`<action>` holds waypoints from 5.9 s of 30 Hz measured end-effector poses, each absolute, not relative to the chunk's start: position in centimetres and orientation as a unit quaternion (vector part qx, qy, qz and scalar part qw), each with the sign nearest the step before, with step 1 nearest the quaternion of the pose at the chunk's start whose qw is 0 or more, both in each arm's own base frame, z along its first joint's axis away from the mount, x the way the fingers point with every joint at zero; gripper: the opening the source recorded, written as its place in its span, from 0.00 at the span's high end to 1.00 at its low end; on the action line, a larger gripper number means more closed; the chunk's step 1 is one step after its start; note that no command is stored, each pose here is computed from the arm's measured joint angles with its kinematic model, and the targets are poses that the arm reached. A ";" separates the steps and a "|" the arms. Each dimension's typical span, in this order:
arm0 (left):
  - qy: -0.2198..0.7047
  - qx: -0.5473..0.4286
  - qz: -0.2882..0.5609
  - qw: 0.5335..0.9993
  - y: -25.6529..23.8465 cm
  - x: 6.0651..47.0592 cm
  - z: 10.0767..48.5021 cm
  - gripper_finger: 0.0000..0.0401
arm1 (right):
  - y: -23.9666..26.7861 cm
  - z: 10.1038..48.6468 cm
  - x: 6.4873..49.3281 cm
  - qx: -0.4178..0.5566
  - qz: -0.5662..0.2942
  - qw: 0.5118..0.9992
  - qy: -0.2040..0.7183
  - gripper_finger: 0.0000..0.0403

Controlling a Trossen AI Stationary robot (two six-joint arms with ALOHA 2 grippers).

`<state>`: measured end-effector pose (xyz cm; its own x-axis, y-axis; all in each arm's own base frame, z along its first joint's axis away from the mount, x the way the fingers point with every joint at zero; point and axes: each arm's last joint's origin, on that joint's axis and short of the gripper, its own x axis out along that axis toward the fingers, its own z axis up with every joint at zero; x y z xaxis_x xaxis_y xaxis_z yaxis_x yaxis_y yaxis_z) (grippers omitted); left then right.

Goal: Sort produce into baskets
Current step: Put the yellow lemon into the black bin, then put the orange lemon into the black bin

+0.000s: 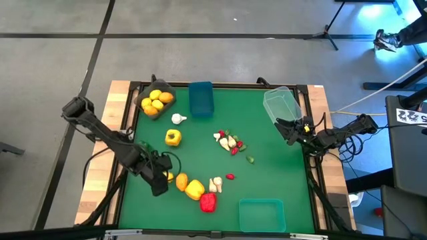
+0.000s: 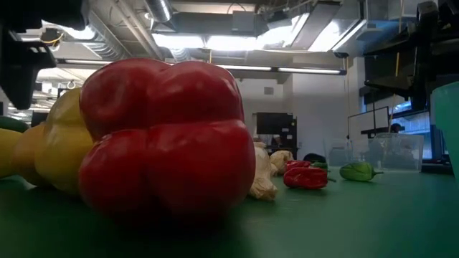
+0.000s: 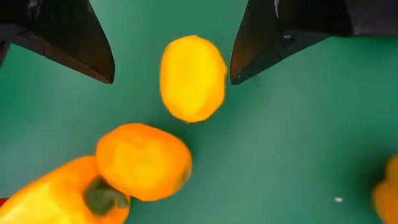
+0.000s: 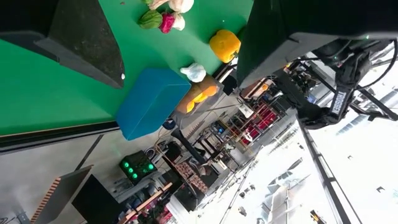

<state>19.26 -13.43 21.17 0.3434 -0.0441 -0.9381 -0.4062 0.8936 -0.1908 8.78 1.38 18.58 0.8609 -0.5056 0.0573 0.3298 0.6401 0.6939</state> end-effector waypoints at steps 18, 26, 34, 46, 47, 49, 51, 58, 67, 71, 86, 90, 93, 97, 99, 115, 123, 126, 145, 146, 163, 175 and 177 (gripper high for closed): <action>0.560 -0.256 0.121 0.779 -12.9 18.0 15.2 0.23 | 1.4 18.6 8.8 0.362 -0.232 0.894 -0.126 0.25; 0.551 -0.284 0.134 0.773 -12.4 17.5 13.9 0.26 | 1.4 18.6 8.8 0.362 -0.232 0.894 -0.126 0.25; 0.541 -0.321 0.145 0.764 -11.9 17.9 14.2 0.39 | 1.4 18.6 8.8 0.362 -0.232 0.894 -0.125 0.25; 0.457 -0.377 0.145 0.792 -8.4 19.9 18.5 0.44 | 1.4 18.3 8.8 0.353 -0.236 0.898 -0.115 0.25; 0.445 -0.384 0.151 0.795 -7.8 20.0 18.9 0.44 | 1.4 18.3 8.8 0.353 -0.236 0.898 -0.115 0.25; 0.422 -0.390 0.171 0.800 -6.4 20.0 19.6 0.44 | 1.4 18.3 8.8 0.353 -0.237 0.898 -0.115 0.25; 0.399 -0.395 0.201 0.803 -4.8 19.8 20.1 0.44 | 1.4 18.3 8.8 0.352 -0.239 0.897 -0.116 0.25; 0.296 -0.397 0.327 0.805 1.2 18.5 22.1 0.44 | 1.4 18.3 8.8 0.352 -0.240 0.897 -0.116 0.25; 0.197 -0.385 0.487 0.759 8.6 16.4 22.8 0.44 | 1.4 18.3 8.8 0.353 -0.241 0.897 -0.117 0.25; 0.149 -0.383 0.555 0.723 11.1 15.1 23.1 0.44 | 1.3 18.3 8.7 0.352 -0.253 0.893 -0.121 0.25; 0.143 -0.358 0.621 0.682 15.8 13.9 21.7 0.44 | 1.3 18.3 8.7 0.352 -0.260 0.891 -0.123 0.25; 0.174 -0.350 0.620 0.680 16.4 14.6 20.5 0.44 | 1.3 18.3 8.7 0.356 -0.259 0.889 -0.124 0.25; 0.196 -0.345 0.619 0.678 16.8 14.7 19.8 0.44 | 1.3 18.3 8.7 0.363 -0.258 0.886 -0.126 0.25; 0.185 -0.345 0.618 0.682 17.5 14.5 19.9 0.44 | 1.3 18.4 8.7 0.365 -0.256 0.886 -0.128 0.25; 0.179 -0.343 0.619 0.684 17.8 14.1 20.1 0.44 | 1.3 18.4 8.7 0.365 -0.256 0.886 -0.128 0.25; 0.158 -0.400 0.565 0.704 18.6 13.5 20.4 0.44 | 1.3 18.4 8.7 0.364 -0.256 0.886 -0.127 0.25; 0.168 -0.391 0.565 0.707 18.6 13.4 20.3 0.44 | 1.3 18.3 8.7 0.364 -0.256 0.886 -0.127 0.25; 0.174 -0.380 0.562 0.714 18.6 13.5 20.4 0.44 | 1.3 18.3 8.7 0.364 -0.256 0.887 -0.127 0.25; 0.190 -0.414 0.526 0.718 18.4 13.5 20.1 0.39 | 1.3 18.4 8.7 0.364 -0.256 0.886 -0.128 0.25; 0.192 -0.417 0.525 0.717 18.3 13.5 20.1 0.36 | 1.3 18.4 8.7 0.364 -0.256 0.886 -0.128 0.25; 0.210 -0.395 0.485 0.752 18.7 14.3 22.7 0.14 | 1.3 18.4 8.7 0.365 -0.256 0.886 -0.128 0.25; 0.258 -0.367 0.413 0.793 18.0 15.7 29.2 0.14 | 1.3 18.3 8.7 0.363 -0.257 0.887 -0.126 0.25; 0.264 -0.395 0.356 0.805 17.2 16.4 29.2 0.14 | 1.3 18.3 8.7 0.363 -0.257 0.887 -0.126 0.25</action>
<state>16.44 17.19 29.24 0.6078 0.3641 -0.7057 -0.7811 0.4343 -0.4487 8.73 1.27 18.33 0.8364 -0.5468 0.0377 0.3634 0.6047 0.7087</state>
